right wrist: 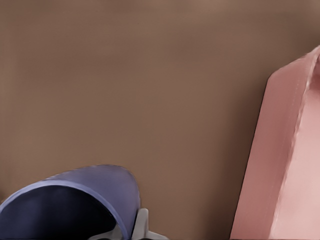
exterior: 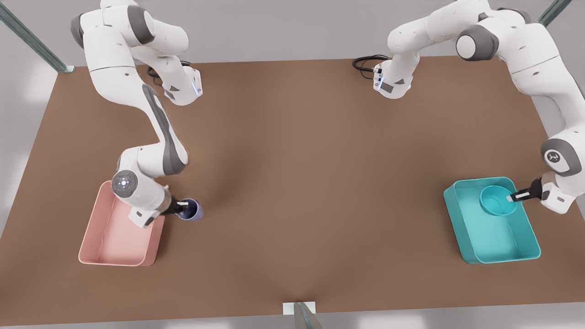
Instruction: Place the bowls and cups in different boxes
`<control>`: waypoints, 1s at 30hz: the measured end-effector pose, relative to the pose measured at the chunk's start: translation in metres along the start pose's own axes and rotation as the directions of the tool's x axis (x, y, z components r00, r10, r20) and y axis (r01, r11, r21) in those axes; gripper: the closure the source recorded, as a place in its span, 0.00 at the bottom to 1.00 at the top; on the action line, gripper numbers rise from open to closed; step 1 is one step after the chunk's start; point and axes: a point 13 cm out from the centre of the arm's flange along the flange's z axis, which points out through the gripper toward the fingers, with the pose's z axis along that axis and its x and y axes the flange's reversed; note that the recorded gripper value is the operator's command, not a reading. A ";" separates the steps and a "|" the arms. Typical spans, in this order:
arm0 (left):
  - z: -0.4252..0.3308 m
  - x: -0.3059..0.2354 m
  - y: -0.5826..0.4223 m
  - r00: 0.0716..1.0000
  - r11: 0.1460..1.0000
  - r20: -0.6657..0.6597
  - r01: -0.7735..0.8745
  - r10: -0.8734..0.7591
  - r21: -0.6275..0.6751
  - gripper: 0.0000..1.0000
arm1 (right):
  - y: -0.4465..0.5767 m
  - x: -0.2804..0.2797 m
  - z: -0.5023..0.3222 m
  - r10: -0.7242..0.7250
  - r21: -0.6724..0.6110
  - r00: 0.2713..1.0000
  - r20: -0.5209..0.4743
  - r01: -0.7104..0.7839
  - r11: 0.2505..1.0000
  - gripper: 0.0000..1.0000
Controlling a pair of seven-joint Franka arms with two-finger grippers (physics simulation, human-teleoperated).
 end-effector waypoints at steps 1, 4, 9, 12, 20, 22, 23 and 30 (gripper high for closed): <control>0.016 0.004 0.010 1.000 1.000 -0.020 0.009 -0.009 -0.006 0.79 | -0.015 -0.020 -0.035 0.009 -0.007 0.999 0.048 -0.009 1.000 0.79; 0.068 0.008 0.025 0.998 1.000 -0.062 0.014 -0.015 -0.014 0.79 | -0.071 -0.044 -0.101 0.012 0.000 0.992 0.124 -0.012 1.000 0.79; 0.107 -0.002 0.032 0.999 1.000 -0.042 0.003 -0.004 -0.024 0.00 | -0.190 -0.018 -0.086 0.013 0.091 0.999 0.042 -0.017 0.996 0.79; 0.071 -0.013 0.021 1.000 1.000 0.018 -0.018 0.018 0.000 0.00 | -0.230 -0.005 -0.043 0.000 0.110 0.999 -0.034 0.004 0.994 0.79; -0.214 0.106 -0.269 0.881 0.872 0.037 -0.459 0.471 -0.171 0.00 | -0.248 0.004 0.053 -0.083 0.074 0.990 -0.111 0.091 0.993 0.79; -0.214 0.125 -0.275 0.882 0.867 -0.018 -0.467 0.471 -0.172 0.00 | -0.247 0.003 0.060 -0.099 0.064 0.989 -0.106 0.106 0.992 0.64; -0.205 0.128 -0.276 0.883 0.868 -0.049 -0.468 0.467 -0.168 0.00 | -0.246 0.003 0.062 -0.105 0.060 0.989 -0.105 0.111 0.992 0.00; -0.181 0.158 -0.293 0.880 0.881 -0.169 -0.463 0.444 -0.099 0.00 | -0.253 0.002 0.066 -0.129 0.079 0.986 -0.104 0.137 0.987 0.00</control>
